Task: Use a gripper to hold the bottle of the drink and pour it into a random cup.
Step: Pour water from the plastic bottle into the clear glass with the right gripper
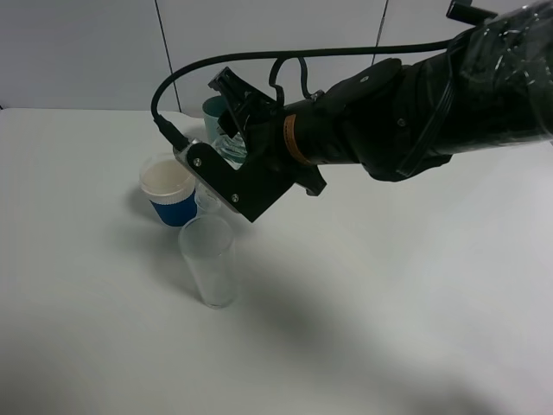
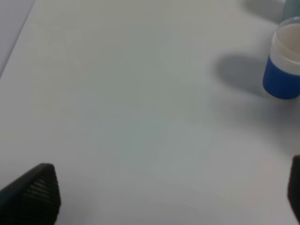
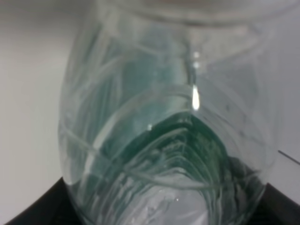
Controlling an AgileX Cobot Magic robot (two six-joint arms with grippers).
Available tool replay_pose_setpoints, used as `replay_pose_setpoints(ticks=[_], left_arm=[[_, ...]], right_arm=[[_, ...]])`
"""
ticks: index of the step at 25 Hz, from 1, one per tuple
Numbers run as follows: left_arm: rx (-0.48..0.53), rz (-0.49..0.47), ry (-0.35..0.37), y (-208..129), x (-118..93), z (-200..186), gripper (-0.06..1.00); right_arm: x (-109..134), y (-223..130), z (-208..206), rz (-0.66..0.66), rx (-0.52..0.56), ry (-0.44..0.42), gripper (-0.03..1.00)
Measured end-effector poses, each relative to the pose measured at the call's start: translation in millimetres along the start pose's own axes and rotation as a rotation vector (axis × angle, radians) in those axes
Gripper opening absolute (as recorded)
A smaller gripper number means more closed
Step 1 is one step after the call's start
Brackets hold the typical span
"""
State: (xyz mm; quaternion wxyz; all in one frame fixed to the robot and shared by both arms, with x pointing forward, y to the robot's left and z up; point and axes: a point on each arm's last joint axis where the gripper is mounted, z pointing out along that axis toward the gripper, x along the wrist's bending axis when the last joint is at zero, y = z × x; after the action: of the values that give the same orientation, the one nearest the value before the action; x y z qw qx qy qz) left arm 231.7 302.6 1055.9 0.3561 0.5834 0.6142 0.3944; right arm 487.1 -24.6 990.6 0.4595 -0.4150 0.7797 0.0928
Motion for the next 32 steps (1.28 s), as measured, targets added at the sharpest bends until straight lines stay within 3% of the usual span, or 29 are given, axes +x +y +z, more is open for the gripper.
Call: replay_pose_setpoints(ticks=[13, 32], left_arm=[[0.000, 0.000, 0.000, 0.0, 0.0, 0.0, 0.98], [0.000, 0.000, 0.000, 0.0, 0.0, 0.0, 0.98]], right_arm=[[-0.2, 3.1, -0.4, -0.071, -0.009, 0.002, 0.55], [-0.1, 6.7, -1.7, -0.036, 0.029, 0.017, 0.55]])
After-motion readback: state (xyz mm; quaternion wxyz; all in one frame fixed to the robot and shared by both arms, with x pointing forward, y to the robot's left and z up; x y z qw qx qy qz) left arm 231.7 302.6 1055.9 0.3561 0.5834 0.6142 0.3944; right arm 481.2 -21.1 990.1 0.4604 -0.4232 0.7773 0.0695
